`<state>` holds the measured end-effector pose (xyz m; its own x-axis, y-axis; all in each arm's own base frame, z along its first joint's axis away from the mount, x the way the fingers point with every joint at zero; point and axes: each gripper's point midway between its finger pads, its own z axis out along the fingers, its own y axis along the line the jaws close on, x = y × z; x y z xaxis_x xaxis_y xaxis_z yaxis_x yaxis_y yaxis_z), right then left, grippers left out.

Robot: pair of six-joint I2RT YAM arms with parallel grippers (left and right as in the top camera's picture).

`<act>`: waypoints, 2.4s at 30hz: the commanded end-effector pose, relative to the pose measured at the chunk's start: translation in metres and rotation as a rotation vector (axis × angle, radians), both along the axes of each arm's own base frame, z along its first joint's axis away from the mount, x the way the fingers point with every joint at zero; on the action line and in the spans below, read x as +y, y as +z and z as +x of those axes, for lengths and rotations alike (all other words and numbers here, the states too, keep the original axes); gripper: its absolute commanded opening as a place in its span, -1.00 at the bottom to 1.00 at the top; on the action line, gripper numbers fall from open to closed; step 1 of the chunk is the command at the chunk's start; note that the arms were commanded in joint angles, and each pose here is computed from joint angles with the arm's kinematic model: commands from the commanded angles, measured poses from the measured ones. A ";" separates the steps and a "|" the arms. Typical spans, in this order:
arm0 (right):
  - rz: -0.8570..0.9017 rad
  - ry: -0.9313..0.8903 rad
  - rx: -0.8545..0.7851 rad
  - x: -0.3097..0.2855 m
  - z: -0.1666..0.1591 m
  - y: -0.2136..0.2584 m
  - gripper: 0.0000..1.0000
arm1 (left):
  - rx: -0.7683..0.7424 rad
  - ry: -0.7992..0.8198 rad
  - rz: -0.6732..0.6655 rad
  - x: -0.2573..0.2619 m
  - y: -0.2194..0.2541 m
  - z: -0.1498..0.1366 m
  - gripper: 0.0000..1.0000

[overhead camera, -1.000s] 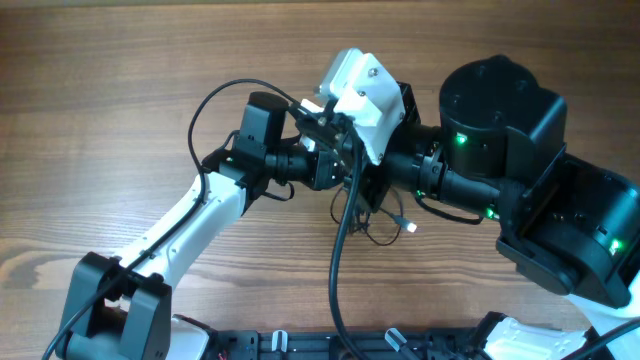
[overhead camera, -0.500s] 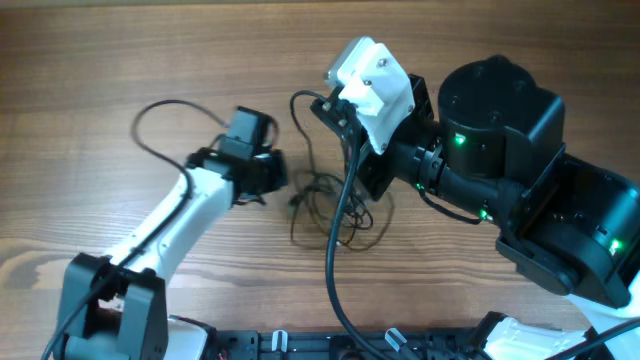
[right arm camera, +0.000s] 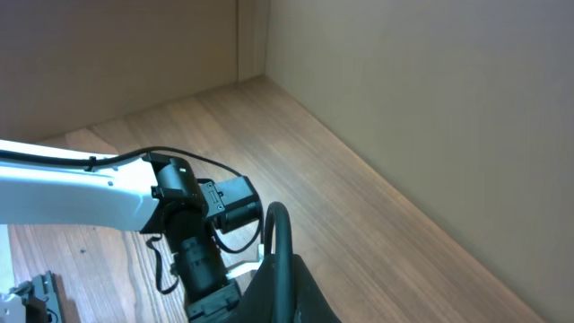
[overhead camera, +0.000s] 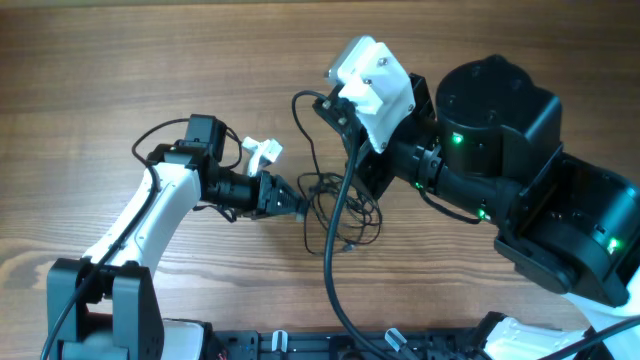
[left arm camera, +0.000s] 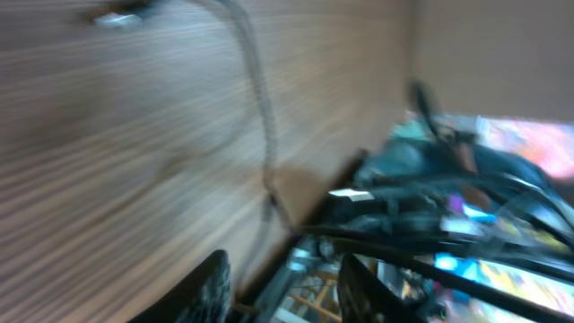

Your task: Untangle cables

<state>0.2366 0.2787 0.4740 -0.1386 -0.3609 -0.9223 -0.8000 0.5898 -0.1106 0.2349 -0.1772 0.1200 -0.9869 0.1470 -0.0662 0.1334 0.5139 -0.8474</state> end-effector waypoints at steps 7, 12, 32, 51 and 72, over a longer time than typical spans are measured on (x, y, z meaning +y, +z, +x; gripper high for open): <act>-0.016 -0.009 -0.004 0.002 0.003 -0.002 -0.92 | -0.323 -0.264 -0.218 -0.029 0.029 -0.022 0.58; -0.019 -0.008 -0.001 0.001 0.003 -0.003 -0.92 | -0.528 -0.440 -0.200 -0.052 0.020 -0.028 0.57; -0.087 -0.080 0.033 -0.013 0.008 -0.019 -0.91 | -0.518 0.219 0.659 0.035 -0.042 0.110 -0.92; 0.362 -1.569 -0.280 -0.353 -0.064 0.068 -0.92 | 0.258 1.171 0.822 0.324 -0.071 0.033 -0.92; 0.061 -1.071 -0.040 -0.292 0.137 0.012 -0.91 | -0.330 -0.069 -0.129 0.006 0.021 0.025 -0.92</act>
